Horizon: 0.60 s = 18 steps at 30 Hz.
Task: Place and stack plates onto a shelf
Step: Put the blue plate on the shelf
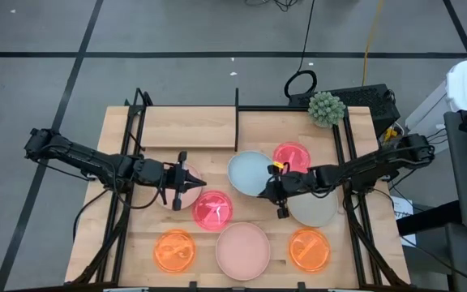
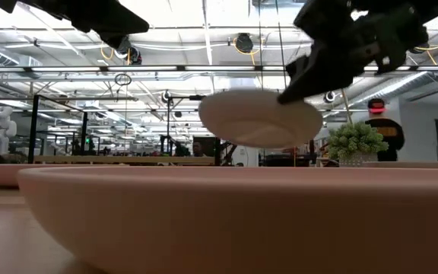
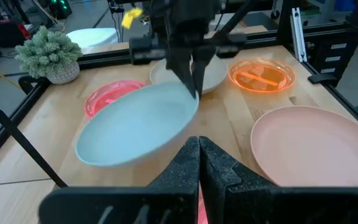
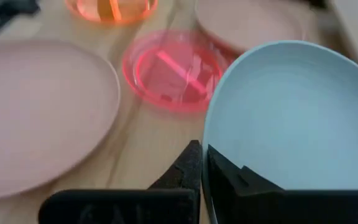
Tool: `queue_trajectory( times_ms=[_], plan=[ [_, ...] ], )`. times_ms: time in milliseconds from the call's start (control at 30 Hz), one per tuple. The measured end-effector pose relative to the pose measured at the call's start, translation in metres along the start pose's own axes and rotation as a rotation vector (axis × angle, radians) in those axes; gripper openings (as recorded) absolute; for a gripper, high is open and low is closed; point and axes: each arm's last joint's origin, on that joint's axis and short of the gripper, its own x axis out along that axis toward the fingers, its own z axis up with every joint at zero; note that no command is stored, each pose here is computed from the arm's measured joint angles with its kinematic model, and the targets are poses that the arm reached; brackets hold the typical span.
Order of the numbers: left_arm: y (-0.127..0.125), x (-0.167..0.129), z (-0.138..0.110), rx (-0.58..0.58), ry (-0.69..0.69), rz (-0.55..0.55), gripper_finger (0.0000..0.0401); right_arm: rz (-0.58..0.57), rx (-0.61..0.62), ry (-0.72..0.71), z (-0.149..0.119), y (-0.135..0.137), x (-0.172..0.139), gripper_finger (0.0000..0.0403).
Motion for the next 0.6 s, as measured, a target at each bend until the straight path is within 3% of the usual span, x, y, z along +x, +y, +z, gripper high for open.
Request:
queue_trajectory(
  times_ms=[133,300,600],
  plan=[
    [0.000,0.000,0.000,0.000,0.000,0.000,0.0001,0.000,0.001,-0.050,0.008,0.003,-0.010,0.0001],
    [0.000,0.000,0.000,0.010,0.000,0.004,0.0001,-0.135,0.071,-0.085,0.014,0.002,-0.021,0.0000],
    [0.001,0.000,0.000,0.010,0.000,0.033,0.0001,-0.134,0.122,-0.126,0.025,0.001,-0.029,0.0000]
  ],
)
